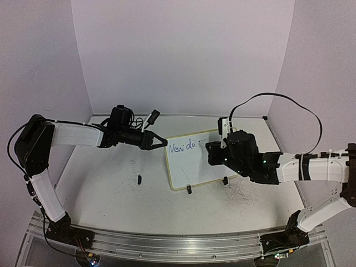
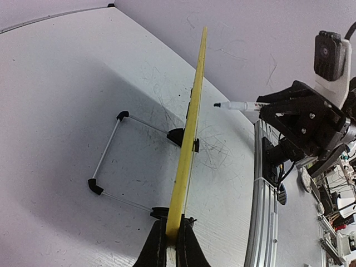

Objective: Write a sentence on the whiteboard
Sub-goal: Write a sentence on the whiteboard stand.

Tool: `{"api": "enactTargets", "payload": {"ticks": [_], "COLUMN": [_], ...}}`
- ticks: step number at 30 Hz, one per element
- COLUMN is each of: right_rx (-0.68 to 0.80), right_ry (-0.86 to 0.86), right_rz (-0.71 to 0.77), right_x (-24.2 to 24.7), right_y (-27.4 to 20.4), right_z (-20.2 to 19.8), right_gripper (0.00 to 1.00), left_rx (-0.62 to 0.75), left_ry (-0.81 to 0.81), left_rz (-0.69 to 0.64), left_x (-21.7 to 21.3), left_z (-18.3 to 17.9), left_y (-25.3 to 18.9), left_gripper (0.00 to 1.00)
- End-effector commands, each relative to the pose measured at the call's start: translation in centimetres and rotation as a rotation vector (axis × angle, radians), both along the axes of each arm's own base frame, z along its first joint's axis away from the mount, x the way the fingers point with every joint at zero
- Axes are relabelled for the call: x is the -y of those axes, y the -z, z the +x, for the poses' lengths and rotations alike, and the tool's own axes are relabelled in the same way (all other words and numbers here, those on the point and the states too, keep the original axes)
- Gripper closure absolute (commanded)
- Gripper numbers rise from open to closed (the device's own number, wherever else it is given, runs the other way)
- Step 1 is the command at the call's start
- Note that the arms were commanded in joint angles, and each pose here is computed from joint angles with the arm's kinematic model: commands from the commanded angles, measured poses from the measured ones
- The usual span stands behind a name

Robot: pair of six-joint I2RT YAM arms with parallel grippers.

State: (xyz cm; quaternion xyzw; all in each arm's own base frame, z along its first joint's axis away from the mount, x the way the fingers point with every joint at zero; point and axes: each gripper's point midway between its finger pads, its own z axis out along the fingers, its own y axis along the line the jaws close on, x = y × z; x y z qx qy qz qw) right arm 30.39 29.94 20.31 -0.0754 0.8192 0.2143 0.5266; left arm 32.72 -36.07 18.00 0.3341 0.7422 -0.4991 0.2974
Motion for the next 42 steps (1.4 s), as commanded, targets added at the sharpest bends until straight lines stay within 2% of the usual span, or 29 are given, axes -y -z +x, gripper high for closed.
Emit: {"api": "enactTargets", "payload": {"ticks": [1,42], "right_rx": [0.027,0.010], "right_ry": [-0.012,-0.007], "right_rz": [0.048,-0.006], "right_x": [-0.4,-1.2], "right_y": [-1.4,0.4], "right_z": [0.6,1.3], "right_gripper": [1.00,1.00], "left_rx": [-0.050,-0.048], "left_ry": [-0.007,-0.007], "left_rz": [0.044,0.044], "left_x": [-0.3,-0.3], "left_z": [-0.2,-0.2], "left_y": [1.5,1.5], "left_gripper": [1.00,1.00]}}
